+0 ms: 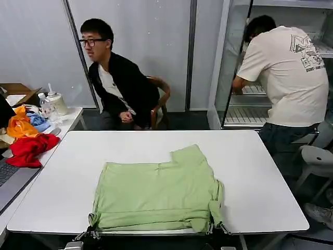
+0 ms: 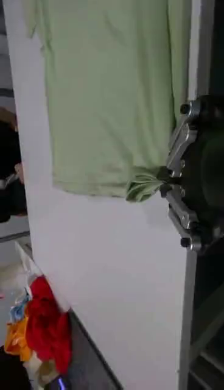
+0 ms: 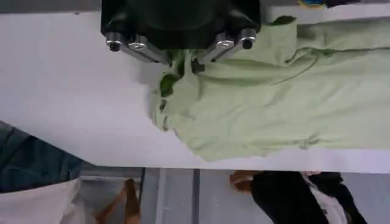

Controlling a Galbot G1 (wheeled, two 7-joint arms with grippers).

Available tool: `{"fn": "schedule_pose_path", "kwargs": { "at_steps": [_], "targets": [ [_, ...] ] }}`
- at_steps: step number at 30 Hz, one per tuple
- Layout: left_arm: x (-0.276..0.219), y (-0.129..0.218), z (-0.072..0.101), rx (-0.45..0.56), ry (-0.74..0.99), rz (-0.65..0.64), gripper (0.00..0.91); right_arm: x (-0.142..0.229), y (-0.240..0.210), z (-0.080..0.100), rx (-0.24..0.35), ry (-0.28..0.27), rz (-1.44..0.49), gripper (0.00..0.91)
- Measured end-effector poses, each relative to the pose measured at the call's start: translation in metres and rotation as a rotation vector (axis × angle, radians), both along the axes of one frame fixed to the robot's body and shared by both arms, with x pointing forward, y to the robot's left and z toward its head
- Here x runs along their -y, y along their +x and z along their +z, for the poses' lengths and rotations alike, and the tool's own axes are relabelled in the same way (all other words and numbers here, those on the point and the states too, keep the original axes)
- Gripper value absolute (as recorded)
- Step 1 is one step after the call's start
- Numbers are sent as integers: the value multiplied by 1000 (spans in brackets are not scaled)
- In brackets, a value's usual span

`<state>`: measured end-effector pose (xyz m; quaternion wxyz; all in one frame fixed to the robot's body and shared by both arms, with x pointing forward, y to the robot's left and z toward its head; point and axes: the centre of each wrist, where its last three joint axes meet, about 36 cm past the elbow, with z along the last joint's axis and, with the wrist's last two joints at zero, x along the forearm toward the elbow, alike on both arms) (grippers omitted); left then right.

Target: Fold and organize the clothes.

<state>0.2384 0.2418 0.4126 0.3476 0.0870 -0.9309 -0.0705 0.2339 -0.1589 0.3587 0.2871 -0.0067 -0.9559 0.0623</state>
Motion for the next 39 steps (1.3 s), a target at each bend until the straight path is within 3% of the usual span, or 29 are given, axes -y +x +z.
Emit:
{"fn": "schedule_pose_path", "kwargs": {
  "at_steps": [2, 3, 4, 5, 27, 39],
  "targets": [
    [0, 1, 0, 3, 2, 2, 20, 0, -1, 0, -1, -1, -1, 0],
    [0, 1, 0, 4, 1, 3, 101, 0, -1, 0, -1, -1, -1, 0],
    [0, 1, 0, 4, -1, 4, 655, 0, -1, 0, 0, -2, -1, 0],
    [1, 2, 0, 5, -2, 4, 907, 0, -1, 0, 0, -2, -2, 907],
    [5, 9, 3, 32, -17, -2, 907, 2, -17, 4, -15, -9, -23, 907],
    [0, 20, 21, 99, 2, -3, 907, 9, -6, 27, 40, -17, -26, 907]
  ]
}}
